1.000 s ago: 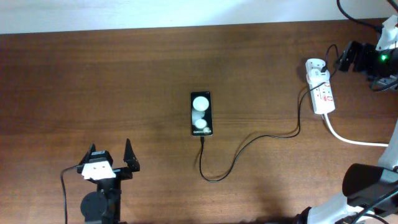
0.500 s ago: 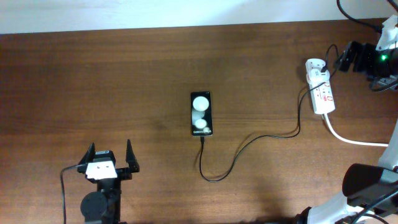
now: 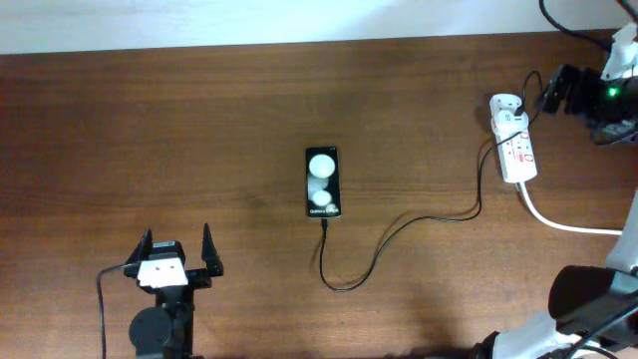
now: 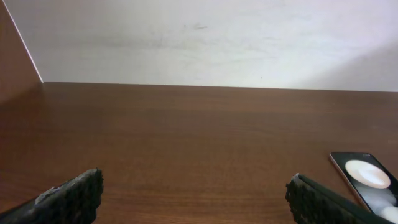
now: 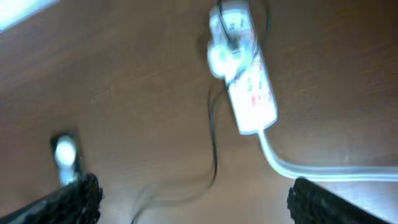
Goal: Plug charger to phone and switch on socket
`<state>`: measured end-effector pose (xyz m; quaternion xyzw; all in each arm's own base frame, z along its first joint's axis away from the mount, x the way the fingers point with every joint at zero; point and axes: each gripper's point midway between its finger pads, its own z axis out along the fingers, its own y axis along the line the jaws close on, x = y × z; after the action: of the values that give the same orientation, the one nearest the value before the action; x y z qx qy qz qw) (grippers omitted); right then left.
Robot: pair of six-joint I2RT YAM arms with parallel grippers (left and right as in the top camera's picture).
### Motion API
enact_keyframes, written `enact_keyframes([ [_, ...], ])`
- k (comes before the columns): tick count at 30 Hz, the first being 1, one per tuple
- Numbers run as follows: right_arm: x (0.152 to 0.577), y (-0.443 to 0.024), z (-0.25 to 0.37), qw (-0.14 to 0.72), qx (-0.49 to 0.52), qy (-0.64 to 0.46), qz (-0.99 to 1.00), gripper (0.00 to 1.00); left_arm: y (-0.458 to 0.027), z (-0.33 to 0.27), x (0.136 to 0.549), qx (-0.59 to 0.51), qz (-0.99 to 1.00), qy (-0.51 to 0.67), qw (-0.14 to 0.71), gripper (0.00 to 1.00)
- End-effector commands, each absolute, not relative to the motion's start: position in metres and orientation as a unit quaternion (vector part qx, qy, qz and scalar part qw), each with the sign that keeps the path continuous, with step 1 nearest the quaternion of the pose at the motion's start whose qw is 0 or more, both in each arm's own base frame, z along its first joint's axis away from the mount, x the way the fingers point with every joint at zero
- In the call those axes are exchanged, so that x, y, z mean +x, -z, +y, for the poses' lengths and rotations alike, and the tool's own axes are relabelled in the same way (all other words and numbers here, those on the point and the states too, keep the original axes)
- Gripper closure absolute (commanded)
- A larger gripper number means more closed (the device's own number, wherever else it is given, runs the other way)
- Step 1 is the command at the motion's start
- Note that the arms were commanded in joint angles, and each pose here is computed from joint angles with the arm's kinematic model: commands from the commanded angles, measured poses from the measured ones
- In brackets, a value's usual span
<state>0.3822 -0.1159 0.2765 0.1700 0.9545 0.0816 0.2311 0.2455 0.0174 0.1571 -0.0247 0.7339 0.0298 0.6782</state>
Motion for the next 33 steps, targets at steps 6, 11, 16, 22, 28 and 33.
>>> enact_keyframes([
  [6, 0.377, -0.180, -0.052, 0.358, 0.079, -0.106, 0.924, 0.01, -0.156, 0.016, 0.245, -0.013, 0.735, -0.033, 0.677, 0.01],
  [11, 0.364, -0.252, -0.014, 0.579, -0.013, -0.078, 0.812, 0.01, -0.156, 0.016, 0.245, -0.013, 0.735, -0.033, 0.677, 0.01],
  [16, 0.315, -0.255, 0.010, 0.685, -0.055, -0.070, 0.723, 0.01, -0.156, 0.016, 0.245, -0.013, 0.735, -0.033, 0.677, 0.01],
  [22, 0.267, -0.241, 0.008, 0.743, -0.048, -0.038, 0.667, 0.01, -0.156, 0.016, 0.245, -0.013, 0.735, -0.033, 0.677, 0.01],
  [28, 0.250, -0.208, 0.008, 0.750, -0.044, -0.032, 0.659, 0.01, -0.156, 0.016, 0.245, -0.013, 0.735, -0.033, 0.677, 0.01],
  [33, 0.245, -0.165, 0.007, 0.692, -0.029, -0.040, 0.720, 0.01, -0.156, 0.016, 0.245, -0.013, 0.735, -0.033, 0.677, 0.01],
])
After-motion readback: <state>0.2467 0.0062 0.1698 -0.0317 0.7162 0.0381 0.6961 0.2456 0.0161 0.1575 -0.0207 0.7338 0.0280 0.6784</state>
